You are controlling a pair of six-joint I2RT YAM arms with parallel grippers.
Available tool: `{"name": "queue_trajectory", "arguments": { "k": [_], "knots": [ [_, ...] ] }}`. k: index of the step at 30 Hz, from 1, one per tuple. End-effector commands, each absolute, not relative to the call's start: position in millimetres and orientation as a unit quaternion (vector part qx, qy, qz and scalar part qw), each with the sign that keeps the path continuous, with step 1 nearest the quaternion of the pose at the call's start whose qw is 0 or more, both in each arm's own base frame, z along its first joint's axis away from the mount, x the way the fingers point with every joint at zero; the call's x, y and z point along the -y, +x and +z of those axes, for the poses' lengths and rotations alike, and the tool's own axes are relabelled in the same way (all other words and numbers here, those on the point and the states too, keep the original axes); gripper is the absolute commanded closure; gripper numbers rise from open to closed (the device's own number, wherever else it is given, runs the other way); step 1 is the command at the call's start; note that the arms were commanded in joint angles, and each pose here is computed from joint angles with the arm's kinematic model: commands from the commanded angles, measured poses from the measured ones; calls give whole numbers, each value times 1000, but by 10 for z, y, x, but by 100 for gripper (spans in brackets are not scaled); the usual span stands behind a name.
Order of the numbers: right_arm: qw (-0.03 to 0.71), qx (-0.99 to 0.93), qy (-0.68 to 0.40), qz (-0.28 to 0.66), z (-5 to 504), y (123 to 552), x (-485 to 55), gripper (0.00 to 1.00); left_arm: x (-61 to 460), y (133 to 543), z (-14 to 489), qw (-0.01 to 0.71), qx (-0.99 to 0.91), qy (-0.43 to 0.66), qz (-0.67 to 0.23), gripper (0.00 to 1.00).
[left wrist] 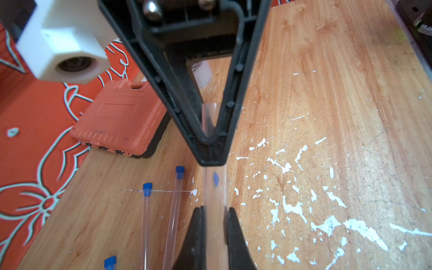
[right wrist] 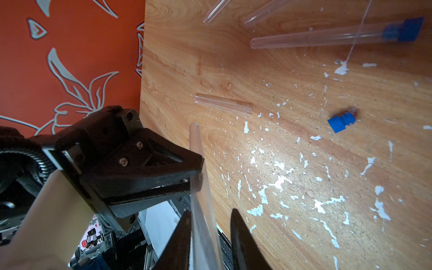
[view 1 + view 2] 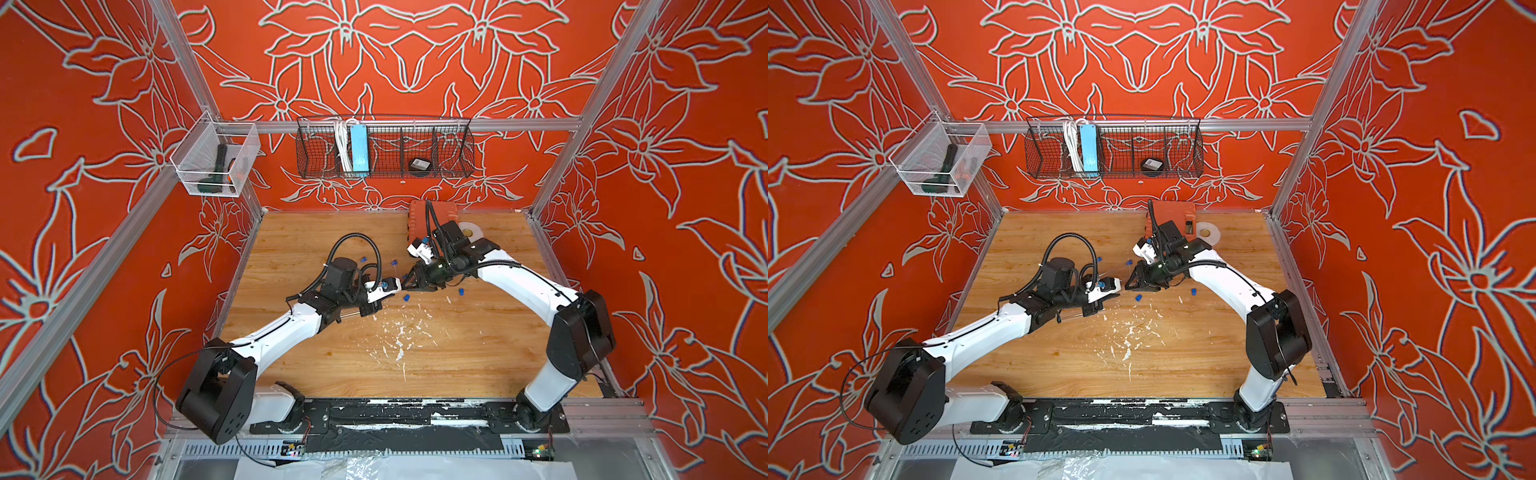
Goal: Insert stoppers into test tubes
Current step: Pick up the test tube at the center of the board.
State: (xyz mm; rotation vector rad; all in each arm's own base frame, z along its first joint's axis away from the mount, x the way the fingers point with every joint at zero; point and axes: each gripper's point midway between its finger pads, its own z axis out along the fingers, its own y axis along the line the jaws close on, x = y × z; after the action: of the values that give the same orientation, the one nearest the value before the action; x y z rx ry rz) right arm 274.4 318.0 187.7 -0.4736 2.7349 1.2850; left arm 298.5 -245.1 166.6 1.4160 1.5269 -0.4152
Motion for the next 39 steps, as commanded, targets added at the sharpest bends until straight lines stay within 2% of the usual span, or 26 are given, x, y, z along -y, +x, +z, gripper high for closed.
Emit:
{"name": "queue_trajectory", "arguments": {
  "k": [1, 14, 15, 19, 21, 31, 36, 39],
  "knots": [
    [45, -886, -158, 433, 1955, 2746, -3243, 73, 2513, 2949, 1767, 499, -613, 584, -183, 100],
    [44, -885, -157, 436, 1995, 2689, -3203, 88, 2493, 2961, 1774, 501, -615, 582, -176, 100],
    [44, -884, -156, 439, 2016, 2683, -3199, 89, 2490, 2965, 1778, 502, -616, 582, -175, 96],
    [46, -878, -150, 452, 2106, 2665, -3164, 90, 2459, 2957, 1772, 508, -616, 578, -167, 68],
    [46, -874, -145, 462, 2162, 2656, -3146, 90, 2446, 2928, 1740, 508, -615, 579, -168, 66],
    [34, -854, -129, 503, 2268, 2608, -3110, 88, 2432, 2840, 1705, 519, -611, 571, -179, 68],
    [33, -852, -129, 507, 2277, 2611, -3111, 88, 2440, 2825, 1746, 525, -606, 568, -183, 73],
    [32, -850, -129, 509, 2284, 2604, -3114, 88, 2445, 2816, 1765, 528, -603, 569, -185, 83]
  ]
}}
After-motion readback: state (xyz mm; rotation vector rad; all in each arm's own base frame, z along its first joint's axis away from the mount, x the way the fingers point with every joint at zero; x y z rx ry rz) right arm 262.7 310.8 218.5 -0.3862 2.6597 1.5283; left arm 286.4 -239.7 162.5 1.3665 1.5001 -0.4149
